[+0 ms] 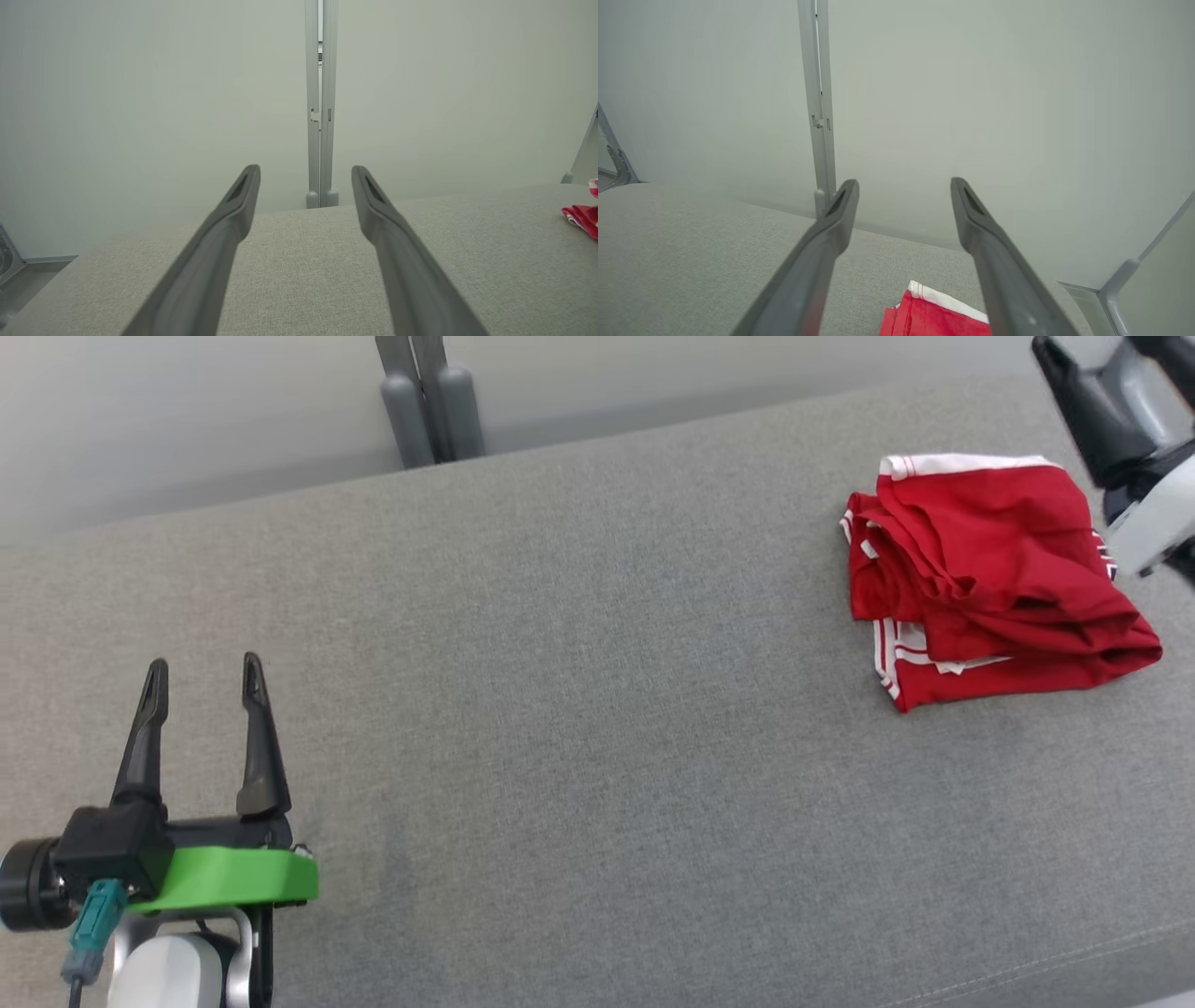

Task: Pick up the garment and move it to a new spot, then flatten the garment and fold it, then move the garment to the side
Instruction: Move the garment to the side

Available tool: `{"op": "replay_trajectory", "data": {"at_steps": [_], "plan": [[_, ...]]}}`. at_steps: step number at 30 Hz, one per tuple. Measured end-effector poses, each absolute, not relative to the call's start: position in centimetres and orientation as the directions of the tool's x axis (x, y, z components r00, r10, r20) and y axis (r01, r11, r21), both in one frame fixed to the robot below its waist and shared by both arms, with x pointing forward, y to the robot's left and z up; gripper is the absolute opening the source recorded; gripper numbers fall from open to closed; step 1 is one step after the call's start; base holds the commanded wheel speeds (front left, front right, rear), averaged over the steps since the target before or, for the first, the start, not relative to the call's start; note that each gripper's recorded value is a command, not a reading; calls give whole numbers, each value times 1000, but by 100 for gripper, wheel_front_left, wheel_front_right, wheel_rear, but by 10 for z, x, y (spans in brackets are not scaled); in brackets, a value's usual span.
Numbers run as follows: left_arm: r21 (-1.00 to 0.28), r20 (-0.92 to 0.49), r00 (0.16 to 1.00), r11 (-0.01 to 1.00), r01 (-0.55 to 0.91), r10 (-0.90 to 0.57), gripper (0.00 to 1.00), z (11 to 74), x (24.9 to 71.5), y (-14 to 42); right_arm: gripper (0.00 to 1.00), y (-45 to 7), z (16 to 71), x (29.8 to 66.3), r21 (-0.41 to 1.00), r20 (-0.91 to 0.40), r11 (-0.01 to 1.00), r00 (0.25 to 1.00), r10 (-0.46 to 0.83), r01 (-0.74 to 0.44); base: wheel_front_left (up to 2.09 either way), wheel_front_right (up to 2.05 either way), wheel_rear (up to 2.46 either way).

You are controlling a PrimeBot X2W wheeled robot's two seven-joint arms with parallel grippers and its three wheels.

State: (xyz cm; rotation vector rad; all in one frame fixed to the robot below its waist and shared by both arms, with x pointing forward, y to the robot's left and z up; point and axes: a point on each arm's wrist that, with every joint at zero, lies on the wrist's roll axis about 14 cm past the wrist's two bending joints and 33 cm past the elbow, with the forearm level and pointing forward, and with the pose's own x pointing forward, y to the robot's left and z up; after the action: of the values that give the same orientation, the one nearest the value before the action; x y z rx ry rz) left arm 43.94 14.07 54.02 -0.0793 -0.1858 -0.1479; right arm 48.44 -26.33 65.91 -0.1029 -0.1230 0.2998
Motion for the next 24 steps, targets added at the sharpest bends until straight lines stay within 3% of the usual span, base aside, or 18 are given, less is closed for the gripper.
{"op": "replay_trajectory", "data": {"at_steps": [7, 17, 24], "plan": [[-78, 185, 978, 990, 116, -100, 100, 542, 418, 148, 100, -238, 628, 449, -31, 161, 953, 940, 302, -301, 0, 0, 0], [-136, 132, 989, 987, 83, -65, 100, 526, 407, 156, 100, -226, 590, 403, 69, 236, 979, 957, 170, -191, 0, 0, 0], [-142, 70, 996, 988, 62, -52, 100, 506, 405, 157, 100, -199, 571, 393, 127, 229, 974, 961, 155, -188, 0, 0, 0]]}}
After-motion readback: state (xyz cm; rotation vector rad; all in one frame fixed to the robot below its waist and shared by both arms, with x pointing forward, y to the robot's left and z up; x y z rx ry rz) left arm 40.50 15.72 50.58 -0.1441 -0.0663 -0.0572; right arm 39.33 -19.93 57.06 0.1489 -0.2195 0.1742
